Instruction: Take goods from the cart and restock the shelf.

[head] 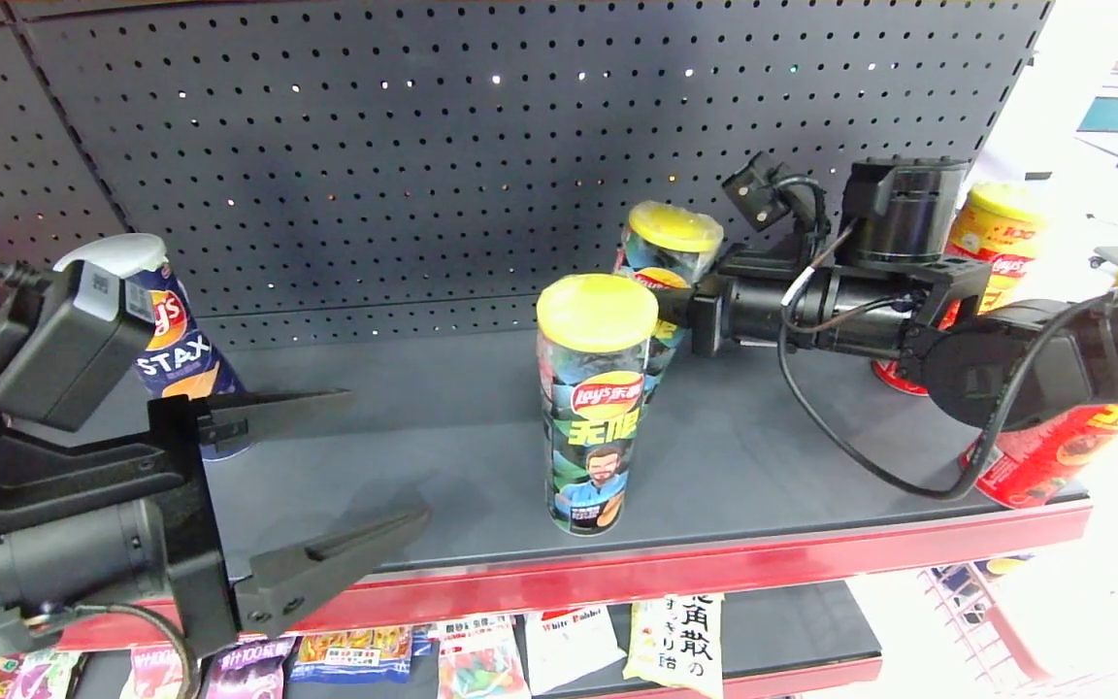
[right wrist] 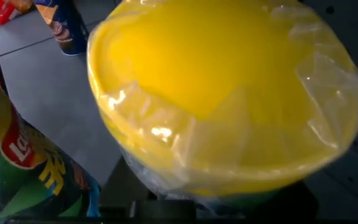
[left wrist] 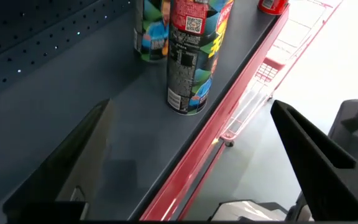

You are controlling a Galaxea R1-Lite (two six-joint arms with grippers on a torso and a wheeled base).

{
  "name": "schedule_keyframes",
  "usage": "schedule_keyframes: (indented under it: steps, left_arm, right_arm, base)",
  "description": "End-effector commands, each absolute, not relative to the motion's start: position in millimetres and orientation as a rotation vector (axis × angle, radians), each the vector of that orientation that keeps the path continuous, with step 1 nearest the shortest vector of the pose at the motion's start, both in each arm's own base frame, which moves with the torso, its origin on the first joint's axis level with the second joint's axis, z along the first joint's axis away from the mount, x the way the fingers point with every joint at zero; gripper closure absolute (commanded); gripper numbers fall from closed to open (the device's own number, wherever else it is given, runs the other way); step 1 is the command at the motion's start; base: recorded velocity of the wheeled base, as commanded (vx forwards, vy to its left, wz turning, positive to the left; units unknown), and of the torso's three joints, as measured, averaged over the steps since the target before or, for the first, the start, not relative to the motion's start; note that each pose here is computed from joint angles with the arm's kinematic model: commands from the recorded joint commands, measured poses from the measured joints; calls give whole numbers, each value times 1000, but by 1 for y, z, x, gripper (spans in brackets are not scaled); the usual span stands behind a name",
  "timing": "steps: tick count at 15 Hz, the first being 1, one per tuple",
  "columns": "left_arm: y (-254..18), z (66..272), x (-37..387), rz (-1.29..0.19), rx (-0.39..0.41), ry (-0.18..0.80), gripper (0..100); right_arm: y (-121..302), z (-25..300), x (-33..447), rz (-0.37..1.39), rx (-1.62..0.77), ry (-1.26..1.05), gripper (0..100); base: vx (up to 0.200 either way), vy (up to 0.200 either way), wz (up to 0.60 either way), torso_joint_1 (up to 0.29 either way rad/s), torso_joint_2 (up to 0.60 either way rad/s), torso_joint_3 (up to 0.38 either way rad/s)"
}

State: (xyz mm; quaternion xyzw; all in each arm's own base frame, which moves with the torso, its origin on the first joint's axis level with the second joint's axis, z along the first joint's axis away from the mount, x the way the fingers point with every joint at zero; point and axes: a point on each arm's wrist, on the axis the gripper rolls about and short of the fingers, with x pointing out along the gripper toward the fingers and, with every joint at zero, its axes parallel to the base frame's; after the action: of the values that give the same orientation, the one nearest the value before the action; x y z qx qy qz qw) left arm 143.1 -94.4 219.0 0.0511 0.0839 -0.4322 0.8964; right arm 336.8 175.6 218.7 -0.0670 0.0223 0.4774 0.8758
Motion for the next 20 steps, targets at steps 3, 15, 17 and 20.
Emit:
schedule_keyframes:
  steps: [3, 15, 17, 20]
  left_arm:
    - [-94, 219, 143, -894, 105, 175, 0]
    - [-93, 214, 142, -894, 105, 192, 0]
    - [-93, 214, 142, -894, 105, 194, 0]
    - [-92, 212, 141, -894, 106, 197, 0]
  right_arm:
    - [176, 219, 342, 994, -139, 63, 100]
    - [181, 225, 363, 978, -148, 25, 0]
    - [181, 224, 363, 978, -148, 28, 0]
    - [180, 225, 362, 974, -148, 26, 0]
  base:
    - [0, 0, 0, 0, 0, 0]
    - [0, 0, 0, 0, 0, 0]
    - [0, 0, 0, 0, 0, 0]
    - [0, 0, 0, 0, 0, 0]
